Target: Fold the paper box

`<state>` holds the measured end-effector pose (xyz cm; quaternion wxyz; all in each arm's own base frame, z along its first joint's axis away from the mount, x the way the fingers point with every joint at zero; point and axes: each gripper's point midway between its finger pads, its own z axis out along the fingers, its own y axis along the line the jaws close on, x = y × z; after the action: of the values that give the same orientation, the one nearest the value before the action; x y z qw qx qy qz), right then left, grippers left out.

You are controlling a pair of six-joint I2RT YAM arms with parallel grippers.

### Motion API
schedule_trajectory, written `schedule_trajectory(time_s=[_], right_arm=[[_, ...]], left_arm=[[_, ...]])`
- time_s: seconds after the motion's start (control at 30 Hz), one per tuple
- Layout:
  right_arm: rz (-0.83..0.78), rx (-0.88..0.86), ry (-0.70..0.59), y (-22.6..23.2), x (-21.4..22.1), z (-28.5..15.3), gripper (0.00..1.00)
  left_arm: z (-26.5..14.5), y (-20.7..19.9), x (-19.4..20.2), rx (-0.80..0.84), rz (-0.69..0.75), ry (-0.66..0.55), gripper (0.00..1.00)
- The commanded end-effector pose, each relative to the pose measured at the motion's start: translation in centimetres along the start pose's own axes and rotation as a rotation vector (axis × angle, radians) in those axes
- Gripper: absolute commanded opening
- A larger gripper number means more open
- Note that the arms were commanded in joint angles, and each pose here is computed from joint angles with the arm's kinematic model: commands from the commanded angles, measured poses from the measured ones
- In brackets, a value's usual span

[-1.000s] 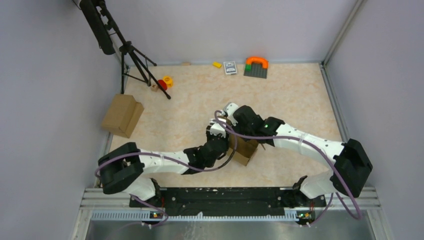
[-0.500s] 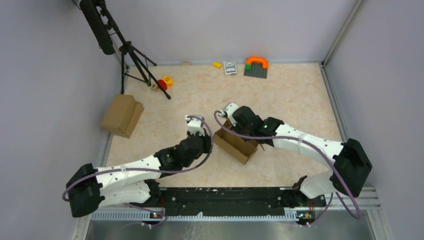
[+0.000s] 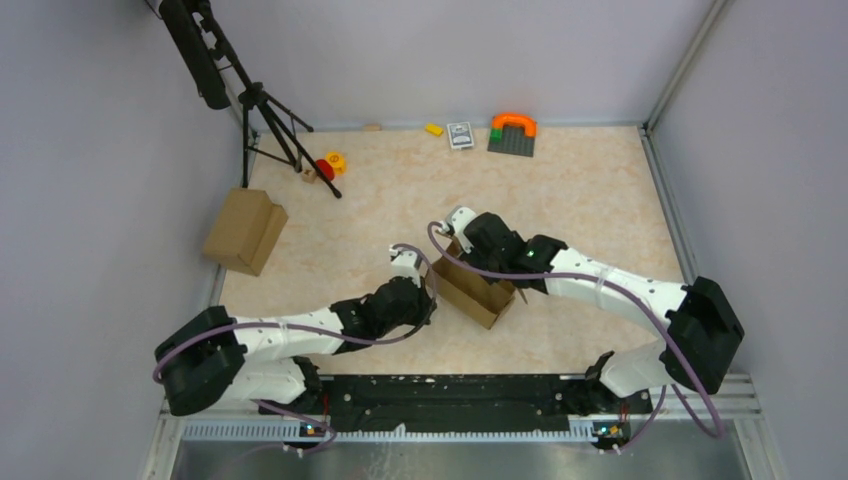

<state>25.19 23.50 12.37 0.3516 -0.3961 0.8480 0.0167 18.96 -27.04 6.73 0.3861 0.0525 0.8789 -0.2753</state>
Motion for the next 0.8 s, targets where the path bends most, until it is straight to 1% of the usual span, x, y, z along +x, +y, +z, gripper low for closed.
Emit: schedule_trajectory(time_s=[0.0,0.2,0.27,0.47,0.6,0.7,0.77], right_arm=[[0.026,-0.028,-0.062,0.7,-2.3,-0.6,0.01],[0.065,-0.126,-0.059,2.5,-2.7,-1.2,0.02],[0.103,-0.148,-0.06,3.0,-2.6,-1.3,0.03],[0.14,-0.216,-0.083,4.3,-2.7,-1.5,0.03],[0.16,-0.239,-0.073,4.8,-2.6,-1.6,0.04],[0.202,-0.272,-0.068,5.5,-2.7,-1.9,0.09],[0.229,-0.25,-0.054,5.2,-2.5,-1.8,0.11]], left_arm=[[1.2,-4.1,-1.7,0.128,-0.009,-0.017,0.0],[2.1,-5.1,-3.4,0.168,0.037,-0.082,0.0],[2.3,-5.6,-3.9,0.189,0.046,-0.087,0.0],[2.3,-6.9,-5.1,0.232,0.085,-0.101,0.0],[2.5,-7.3,-5.2,0.252,0.093,-0.089,0.0],[2.4,-7.4,-5.2,0.242,0.094,-0.071,0.0],[2.4,-7.0,-4.9,0.221,0.099,-0.048,0.0]])
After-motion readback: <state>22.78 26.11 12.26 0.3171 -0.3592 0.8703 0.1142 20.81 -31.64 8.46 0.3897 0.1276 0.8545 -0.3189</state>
